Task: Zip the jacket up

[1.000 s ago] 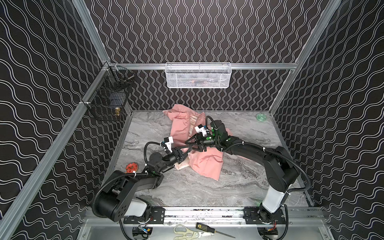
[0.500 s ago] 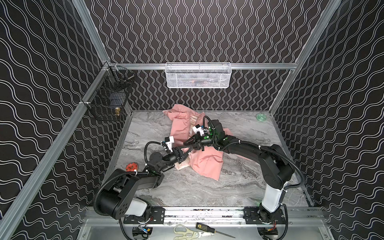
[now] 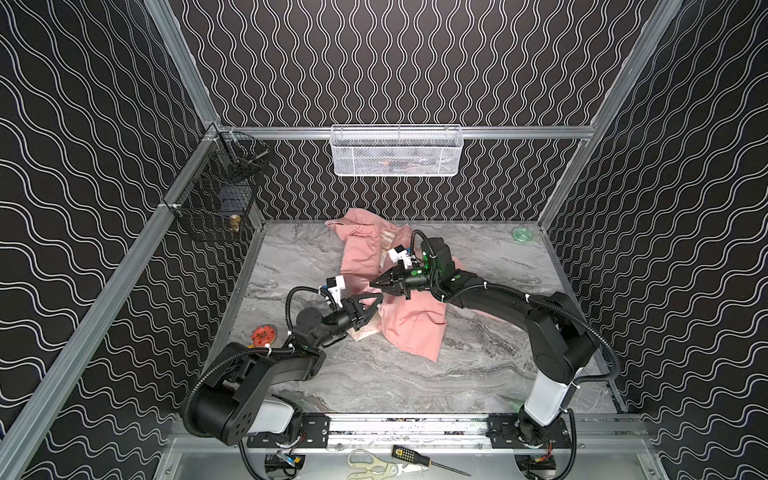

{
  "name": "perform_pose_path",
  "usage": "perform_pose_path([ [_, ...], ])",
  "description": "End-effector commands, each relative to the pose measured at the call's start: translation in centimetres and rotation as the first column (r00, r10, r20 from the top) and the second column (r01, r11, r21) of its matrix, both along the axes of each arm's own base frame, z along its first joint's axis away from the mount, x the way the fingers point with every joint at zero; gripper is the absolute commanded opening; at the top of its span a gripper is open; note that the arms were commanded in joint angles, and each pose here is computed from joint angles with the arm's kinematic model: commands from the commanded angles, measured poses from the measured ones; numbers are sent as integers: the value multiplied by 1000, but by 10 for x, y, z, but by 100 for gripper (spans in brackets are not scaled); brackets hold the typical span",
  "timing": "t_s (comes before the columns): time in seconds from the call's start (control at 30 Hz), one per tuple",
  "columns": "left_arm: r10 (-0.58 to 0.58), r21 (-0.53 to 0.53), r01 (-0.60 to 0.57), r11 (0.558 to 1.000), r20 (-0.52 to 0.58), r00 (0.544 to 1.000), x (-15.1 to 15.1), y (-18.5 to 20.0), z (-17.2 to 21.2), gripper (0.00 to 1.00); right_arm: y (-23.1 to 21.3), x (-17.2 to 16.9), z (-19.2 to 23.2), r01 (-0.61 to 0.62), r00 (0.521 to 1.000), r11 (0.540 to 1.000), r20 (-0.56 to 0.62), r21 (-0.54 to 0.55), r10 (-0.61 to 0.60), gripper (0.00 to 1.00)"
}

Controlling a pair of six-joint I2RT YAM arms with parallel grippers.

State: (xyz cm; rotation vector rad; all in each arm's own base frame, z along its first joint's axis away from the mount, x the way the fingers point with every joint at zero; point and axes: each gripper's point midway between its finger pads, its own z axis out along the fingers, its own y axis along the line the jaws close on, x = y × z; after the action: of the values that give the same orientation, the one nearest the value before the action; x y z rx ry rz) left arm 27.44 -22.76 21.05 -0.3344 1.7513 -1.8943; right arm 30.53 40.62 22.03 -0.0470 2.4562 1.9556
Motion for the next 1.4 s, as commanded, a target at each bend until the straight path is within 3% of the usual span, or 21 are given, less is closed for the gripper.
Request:
perform_pose_path([
  [0.0,-1,-18,1,1000,25,1000,-1,1,8,36,-1,2,9,9,1000,1000,30,15,-10,0],
  [0.4,1,-30,0,1000,39,999,1,2,12,19,-2,2,8,10,1000,1000,27,7,-10,0],
  [0.57,-8,-39,9,999,42,999,2,0,13,17,-4,2,10,16,999,1000,37,8,-16,0],
  [0.67,-15,-46,17,999,44,999,1,-1,14,15,-6,5,9,21,999,1000,42,-3,-21,11],
  [0.83,-20,-54,23,998,52,998,2,-1,16,10,-16,8,1,39,998,999,44,-33,-38,39],
  [1.0,-30,-70,33,997,57,998,2,-2,19,9,-34,8,-4,78,996,996,44,-44,-76,51],
  [1.1,-36,-70,40,997,54,998,1,-3,18,9,-39,5,-3,83,994,995,69,-48,-80,49],
  [1.37,-52,-78,56,995,54,997,1,-4,20,9,-42,-5,8,75,991,997,110,6,-75,30],
])
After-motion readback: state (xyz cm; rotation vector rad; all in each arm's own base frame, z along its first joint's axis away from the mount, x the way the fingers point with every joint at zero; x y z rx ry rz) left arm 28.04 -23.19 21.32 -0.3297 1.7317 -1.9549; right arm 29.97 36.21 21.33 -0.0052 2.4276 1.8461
